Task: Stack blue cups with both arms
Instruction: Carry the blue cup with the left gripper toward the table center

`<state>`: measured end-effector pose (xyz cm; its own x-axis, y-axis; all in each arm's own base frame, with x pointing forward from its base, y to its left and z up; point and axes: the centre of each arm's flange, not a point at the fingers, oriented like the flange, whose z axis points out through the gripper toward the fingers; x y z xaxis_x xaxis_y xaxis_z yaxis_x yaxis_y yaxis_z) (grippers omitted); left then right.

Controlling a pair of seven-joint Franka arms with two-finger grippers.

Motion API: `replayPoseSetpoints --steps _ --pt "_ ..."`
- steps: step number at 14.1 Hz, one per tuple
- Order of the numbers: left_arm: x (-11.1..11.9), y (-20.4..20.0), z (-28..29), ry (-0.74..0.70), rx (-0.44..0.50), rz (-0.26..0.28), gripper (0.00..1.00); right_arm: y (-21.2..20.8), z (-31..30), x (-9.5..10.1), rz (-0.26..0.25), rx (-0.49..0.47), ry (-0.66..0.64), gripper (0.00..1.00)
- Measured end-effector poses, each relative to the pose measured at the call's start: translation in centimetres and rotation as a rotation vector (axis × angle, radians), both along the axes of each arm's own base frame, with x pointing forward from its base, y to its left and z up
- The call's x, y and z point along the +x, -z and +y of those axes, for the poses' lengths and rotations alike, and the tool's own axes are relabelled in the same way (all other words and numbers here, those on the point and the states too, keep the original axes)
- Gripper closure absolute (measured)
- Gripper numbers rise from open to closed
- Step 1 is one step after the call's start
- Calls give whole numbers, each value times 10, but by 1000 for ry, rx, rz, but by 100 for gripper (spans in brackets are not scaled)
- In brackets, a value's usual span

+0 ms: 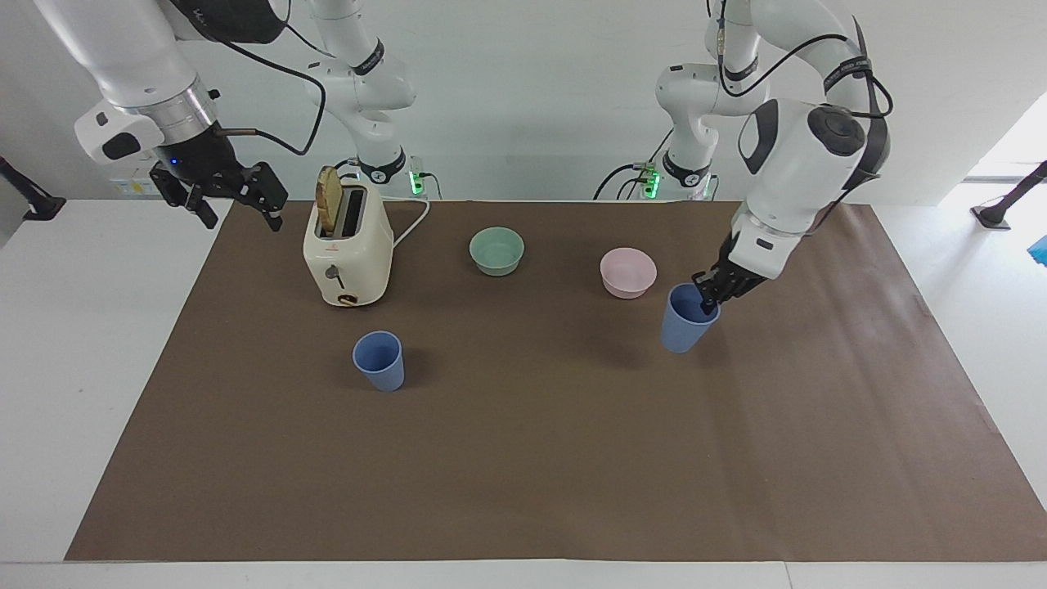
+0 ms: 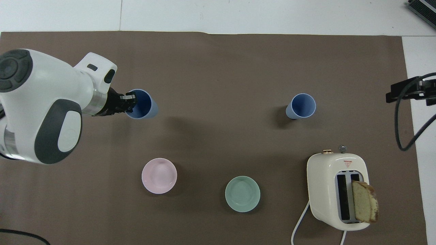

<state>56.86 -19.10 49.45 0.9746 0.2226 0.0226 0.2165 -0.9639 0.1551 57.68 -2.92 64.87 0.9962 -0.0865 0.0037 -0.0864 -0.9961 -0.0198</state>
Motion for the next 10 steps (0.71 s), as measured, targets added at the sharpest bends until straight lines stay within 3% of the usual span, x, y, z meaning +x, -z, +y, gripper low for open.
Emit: replayPoseSetpoints --steps 3,7,10 --pt "-1 -2 -61 -42 -20 6 96 0 0 0 0 0 0 0" --pt "5 40 -136 -36 -27 27 96 0 0 0 0 0 0 0" --pt "3 65 -158 -10 -5 22 96 0 0 0 0 0 0 0"
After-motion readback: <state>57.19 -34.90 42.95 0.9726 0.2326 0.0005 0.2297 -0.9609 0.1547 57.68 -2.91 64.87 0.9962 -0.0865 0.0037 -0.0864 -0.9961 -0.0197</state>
